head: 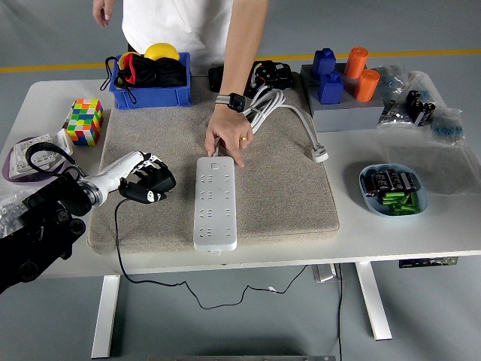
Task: Pull the plug out,throw it away,press the button
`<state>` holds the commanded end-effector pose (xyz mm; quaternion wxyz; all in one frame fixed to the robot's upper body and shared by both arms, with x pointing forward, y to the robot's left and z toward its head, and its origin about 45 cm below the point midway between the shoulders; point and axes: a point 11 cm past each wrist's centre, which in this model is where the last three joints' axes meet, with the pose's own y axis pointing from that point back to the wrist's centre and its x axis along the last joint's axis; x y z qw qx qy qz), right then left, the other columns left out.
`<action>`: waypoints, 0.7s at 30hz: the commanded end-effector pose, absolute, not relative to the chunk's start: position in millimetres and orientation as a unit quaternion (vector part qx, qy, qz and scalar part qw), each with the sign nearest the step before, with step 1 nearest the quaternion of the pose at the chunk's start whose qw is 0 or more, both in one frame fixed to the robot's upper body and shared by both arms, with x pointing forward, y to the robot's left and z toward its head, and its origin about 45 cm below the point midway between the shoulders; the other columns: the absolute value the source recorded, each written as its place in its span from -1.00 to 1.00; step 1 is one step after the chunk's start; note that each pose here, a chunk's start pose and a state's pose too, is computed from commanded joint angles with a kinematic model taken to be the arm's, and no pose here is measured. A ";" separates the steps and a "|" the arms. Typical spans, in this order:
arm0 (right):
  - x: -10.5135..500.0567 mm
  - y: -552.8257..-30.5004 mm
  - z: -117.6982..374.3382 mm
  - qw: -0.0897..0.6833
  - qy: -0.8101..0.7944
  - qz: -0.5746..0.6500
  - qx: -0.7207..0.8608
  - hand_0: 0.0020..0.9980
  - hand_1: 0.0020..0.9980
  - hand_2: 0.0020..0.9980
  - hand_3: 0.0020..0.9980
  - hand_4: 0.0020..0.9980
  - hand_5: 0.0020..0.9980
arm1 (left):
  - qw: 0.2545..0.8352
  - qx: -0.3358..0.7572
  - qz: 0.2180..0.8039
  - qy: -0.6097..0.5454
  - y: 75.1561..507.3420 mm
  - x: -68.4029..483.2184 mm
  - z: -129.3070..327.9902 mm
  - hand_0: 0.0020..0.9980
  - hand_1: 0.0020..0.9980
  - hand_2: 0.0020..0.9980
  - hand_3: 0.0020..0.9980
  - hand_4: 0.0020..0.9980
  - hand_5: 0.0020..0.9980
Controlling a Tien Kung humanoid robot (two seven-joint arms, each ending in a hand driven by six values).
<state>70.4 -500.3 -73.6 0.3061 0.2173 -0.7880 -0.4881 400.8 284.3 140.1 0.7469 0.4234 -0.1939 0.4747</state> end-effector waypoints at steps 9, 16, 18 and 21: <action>70.4 -500.7 -73.4 0.307 -0.788 -0.488 0.217 0.48 0.33 0.29 0.23 0.31 -0.06 | 0.748 0.415 0.478 -0.199 282.7 402.0 145.1 0.68 0.82 0.76 0.81 0.99 -0.92; 69.5 -500.4 -73.8 0.309 -0.787 -0.488 0.218 0.48 0.33 0.29 0.23 0.31 -0.06 | 0.762 0.357 0.483 -0.242 259.2 404.3 169.3 0.68 0.70 0.57 0.68 0.96 -0.92; 69.0 -500.5 -73.8 0.309 -0.787 -0.488 0.217 0.48 0.33 0.29 0.23 0.31 -0.06 | 0.769 0.330 0.481 -0.261 245.0 404.1 181.9 0.68 0.70 0.57 0.68 0.96 -0.92; 69.2 -500.3 -73.9 0.309 -0.787 -0.487 0.218 0.48 0.33 0.29 0.23 0.31 -0.05 | 0.778 0.305 0.477 -0.273 229.9 403.9 194.1 0.26 0.20 0.01 0.58 0.48 -1.00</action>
